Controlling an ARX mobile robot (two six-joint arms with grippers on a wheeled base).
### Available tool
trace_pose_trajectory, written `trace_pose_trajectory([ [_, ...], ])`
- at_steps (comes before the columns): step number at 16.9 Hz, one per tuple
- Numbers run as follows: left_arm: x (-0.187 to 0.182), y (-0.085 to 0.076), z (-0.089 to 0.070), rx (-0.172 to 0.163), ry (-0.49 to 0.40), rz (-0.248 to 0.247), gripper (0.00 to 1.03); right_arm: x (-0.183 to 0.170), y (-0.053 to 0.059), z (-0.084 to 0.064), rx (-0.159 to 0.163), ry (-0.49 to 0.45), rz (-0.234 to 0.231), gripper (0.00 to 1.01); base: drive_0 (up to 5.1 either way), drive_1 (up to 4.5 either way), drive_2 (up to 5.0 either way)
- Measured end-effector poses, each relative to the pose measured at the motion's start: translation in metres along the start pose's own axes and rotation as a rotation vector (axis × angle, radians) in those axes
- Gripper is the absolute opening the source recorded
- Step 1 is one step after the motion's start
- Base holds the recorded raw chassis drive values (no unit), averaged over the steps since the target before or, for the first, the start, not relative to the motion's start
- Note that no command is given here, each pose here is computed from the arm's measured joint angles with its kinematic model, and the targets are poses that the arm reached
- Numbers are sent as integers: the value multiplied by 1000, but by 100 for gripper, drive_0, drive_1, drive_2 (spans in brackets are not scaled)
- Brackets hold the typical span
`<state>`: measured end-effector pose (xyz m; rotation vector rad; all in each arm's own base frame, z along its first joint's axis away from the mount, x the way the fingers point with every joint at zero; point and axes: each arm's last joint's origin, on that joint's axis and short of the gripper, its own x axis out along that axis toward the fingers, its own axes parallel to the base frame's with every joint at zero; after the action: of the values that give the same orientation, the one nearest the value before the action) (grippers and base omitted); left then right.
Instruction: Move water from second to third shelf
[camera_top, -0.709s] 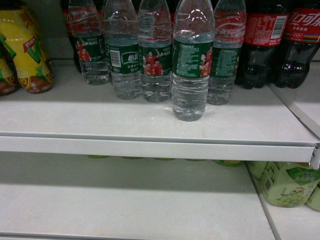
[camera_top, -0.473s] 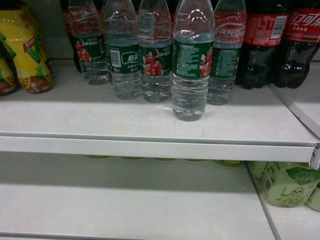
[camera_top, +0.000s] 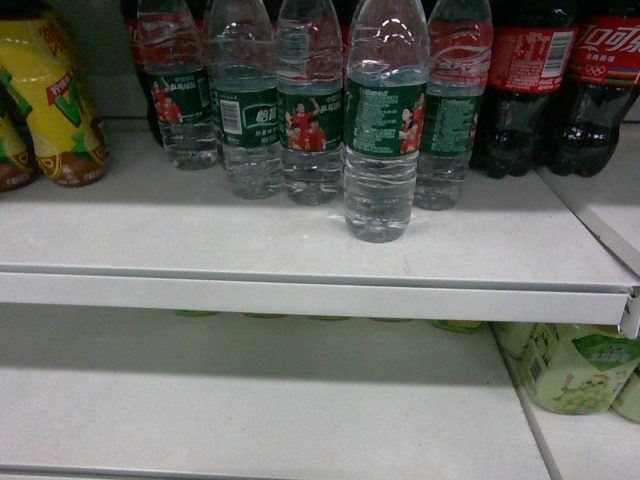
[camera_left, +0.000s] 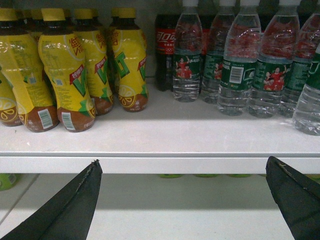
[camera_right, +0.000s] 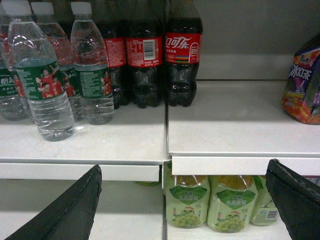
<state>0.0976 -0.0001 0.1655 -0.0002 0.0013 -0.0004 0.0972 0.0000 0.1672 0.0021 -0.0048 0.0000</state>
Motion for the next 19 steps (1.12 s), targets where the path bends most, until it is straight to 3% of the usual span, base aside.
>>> trace_pose_trajectory([
  [17,0,0,0,0,0,0,98,0,0,-1,5,21,-3,98,0,0,0],
  [18,0,0,0,0,0,0,98,0,1,-2,85,201,-78,98,0,0,0],
  [19,0,0,0,0,0,0,98,3,0,1,164,282,-125,98,0,0,0],
])
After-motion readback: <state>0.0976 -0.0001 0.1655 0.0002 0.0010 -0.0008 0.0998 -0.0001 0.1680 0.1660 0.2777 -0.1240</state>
